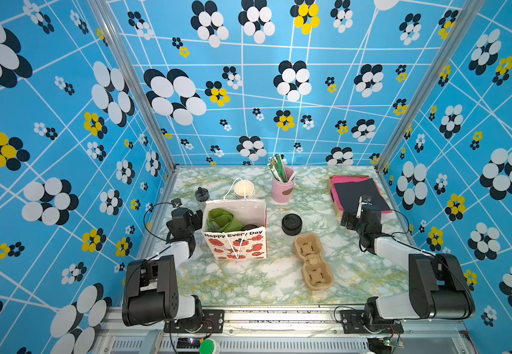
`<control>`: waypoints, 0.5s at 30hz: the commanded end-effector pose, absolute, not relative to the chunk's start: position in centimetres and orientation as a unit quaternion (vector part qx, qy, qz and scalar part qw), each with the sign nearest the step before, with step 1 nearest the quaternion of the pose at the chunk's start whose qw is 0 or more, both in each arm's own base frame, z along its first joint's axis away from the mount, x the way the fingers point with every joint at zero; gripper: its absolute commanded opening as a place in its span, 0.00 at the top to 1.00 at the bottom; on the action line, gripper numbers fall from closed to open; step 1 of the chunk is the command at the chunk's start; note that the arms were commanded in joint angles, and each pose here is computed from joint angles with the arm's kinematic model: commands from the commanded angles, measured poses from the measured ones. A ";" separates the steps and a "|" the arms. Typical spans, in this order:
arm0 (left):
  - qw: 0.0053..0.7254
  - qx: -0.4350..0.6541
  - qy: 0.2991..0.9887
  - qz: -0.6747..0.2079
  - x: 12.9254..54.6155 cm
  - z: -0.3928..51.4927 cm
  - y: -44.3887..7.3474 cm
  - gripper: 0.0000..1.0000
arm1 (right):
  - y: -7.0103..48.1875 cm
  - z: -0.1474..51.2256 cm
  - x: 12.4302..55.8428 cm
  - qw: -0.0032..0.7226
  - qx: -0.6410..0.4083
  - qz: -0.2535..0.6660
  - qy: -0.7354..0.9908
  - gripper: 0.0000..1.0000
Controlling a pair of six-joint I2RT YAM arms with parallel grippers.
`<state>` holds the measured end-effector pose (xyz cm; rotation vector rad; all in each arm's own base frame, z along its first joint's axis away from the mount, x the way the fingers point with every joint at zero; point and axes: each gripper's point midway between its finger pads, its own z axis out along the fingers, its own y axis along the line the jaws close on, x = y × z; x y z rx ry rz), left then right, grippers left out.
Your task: Pack the takeout coffee
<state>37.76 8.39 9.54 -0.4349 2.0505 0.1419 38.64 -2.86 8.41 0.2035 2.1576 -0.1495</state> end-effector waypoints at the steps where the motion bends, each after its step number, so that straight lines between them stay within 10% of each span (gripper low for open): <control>1: 0.523 -0.161 0.833 0.087 38.3 10.7 8.6 0.01 | -2.0 10.4 40.1 0.518 0.050 -0.045 0.853 0.01; 15: 0.574 -0.097 0.811 0.063 37.2 12.2 5.7 0.01 | -1.2 9.3 39.7 0.572 0.031 -0.027 0.819 0.01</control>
